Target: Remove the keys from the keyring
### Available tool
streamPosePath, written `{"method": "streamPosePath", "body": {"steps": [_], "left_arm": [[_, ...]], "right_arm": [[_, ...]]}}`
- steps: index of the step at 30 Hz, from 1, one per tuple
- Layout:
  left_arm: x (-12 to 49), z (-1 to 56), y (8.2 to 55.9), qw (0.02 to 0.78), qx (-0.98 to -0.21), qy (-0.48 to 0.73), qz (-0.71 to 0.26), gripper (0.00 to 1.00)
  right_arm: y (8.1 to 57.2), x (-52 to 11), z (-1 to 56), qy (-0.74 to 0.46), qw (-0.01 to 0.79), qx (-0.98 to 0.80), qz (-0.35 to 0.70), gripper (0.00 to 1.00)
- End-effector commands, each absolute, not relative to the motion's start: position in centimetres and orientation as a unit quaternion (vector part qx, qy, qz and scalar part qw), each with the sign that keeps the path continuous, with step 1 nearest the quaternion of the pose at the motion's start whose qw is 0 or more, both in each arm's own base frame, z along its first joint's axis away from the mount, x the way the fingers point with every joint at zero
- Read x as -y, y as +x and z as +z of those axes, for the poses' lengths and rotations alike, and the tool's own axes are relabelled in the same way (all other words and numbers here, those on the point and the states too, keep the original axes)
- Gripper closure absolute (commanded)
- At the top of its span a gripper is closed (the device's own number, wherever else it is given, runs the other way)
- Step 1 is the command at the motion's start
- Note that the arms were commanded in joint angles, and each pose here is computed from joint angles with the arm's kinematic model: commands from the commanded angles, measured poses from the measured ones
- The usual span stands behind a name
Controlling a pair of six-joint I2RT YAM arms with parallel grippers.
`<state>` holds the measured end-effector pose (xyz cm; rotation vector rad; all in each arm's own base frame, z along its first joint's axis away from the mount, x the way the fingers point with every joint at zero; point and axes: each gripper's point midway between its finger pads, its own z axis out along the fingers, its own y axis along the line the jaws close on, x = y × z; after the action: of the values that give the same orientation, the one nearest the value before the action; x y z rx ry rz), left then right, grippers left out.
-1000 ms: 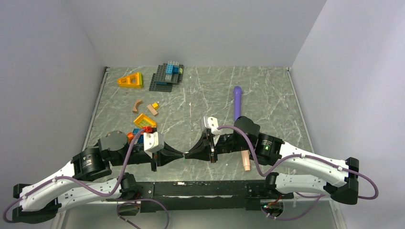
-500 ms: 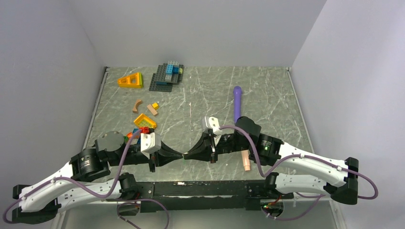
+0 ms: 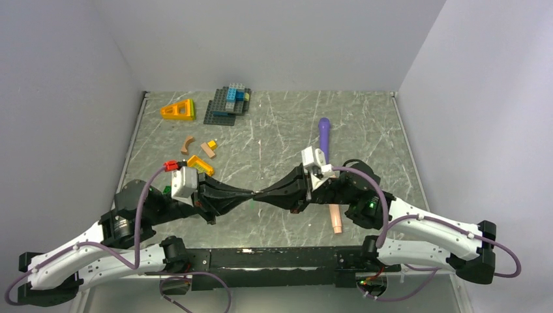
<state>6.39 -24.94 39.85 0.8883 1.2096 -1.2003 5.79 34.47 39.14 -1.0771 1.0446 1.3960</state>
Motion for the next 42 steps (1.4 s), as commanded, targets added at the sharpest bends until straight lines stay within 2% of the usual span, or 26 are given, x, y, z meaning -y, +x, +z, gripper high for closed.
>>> {"method": "streamPosePath", "body": {"steps": [1,11,28,33,42], "left_arm": [[26.6,42.2,7.7,0.606,-0.483,0.322,-0.545,1.00],[26.3,43.6,8.6,0.638,-0.448,0.260,-0.570,1.00],[23.5,42.9,11.0,0.665,-0.459,0.147,-0.570,1.00],[22.7,42.1,11.4,0.663,-0.510,0.181,-0.517,0.91],[20.5,40.0,10.6,0.646,-0.567,0.277,-0.429,0.57]], "right_arm": [[5.8,-34.0,43.5,-0.392,0.575,-0.372,0.614,1.00],[6.6,-33.5,44.7,-0.335,0.599,-0.354,0.636,1.00],[7.5,-33.0,45.0,-0.310,0.615,-0.358,0.630,1.00],[7.9,-32.8,43.5,-0.309,0.613,-0.382,0.619,1.00],[8.8,-32.4,40.4,-0.333,0.609,-0.440,0.570,1.00]]}}
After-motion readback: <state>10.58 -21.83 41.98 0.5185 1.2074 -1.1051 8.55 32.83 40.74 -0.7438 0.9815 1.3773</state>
